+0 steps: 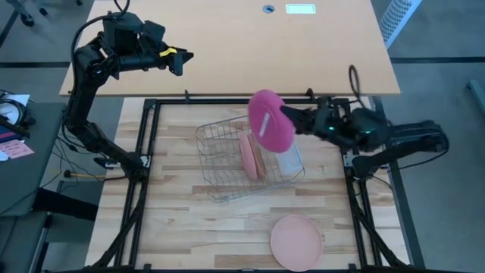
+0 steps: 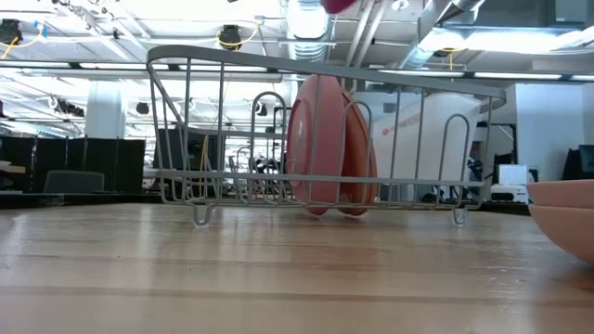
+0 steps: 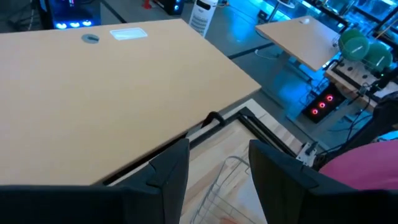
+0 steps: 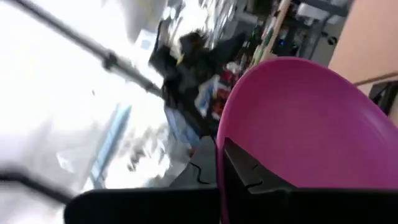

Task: Sort dishes
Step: Put the pink plate in the dish rack

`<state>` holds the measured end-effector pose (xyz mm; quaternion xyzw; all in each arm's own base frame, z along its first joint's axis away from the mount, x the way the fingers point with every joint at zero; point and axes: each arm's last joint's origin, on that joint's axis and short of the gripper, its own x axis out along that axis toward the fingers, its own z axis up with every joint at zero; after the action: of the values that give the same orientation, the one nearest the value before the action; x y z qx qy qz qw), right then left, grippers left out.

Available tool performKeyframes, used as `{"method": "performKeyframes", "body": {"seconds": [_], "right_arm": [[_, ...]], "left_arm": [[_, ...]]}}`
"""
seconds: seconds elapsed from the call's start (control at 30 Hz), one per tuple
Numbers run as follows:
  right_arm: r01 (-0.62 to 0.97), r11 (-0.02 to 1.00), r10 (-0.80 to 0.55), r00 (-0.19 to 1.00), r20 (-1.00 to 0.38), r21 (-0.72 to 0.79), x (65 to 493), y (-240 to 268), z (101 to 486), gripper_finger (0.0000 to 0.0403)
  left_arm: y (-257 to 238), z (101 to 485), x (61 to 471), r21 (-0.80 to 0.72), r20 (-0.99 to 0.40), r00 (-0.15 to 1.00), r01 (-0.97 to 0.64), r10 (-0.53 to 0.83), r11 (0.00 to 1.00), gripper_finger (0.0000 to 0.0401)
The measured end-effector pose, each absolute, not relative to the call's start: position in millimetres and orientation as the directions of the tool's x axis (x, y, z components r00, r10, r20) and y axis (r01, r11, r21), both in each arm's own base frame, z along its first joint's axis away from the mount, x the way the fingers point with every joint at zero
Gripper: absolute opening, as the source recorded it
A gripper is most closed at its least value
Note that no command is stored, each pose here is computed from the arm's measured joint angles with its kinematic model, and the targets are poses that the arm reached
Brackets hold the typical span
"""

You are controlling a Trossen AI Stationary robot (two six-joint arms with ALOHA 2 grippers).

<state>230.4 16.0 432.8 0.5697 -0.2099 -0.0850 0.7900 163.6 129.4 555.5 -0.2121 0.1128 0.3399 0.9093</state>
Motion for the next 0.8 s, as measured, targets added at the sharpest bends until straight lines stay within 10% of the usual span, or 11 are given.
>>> {"method": "performKeyframes", "body": {"seconds": [0.8], "right_arm": [[0.090, 0.196, -0.542, 0.840, 0.031, 0.977, 342.5, 56.6, 407.5, 0.0000]], "left_arm": [[128.1, 550.7, 162.1, -0.173, -0.399, 0.730, -0.654, 0.554, 0.737, 0.0162]]}}
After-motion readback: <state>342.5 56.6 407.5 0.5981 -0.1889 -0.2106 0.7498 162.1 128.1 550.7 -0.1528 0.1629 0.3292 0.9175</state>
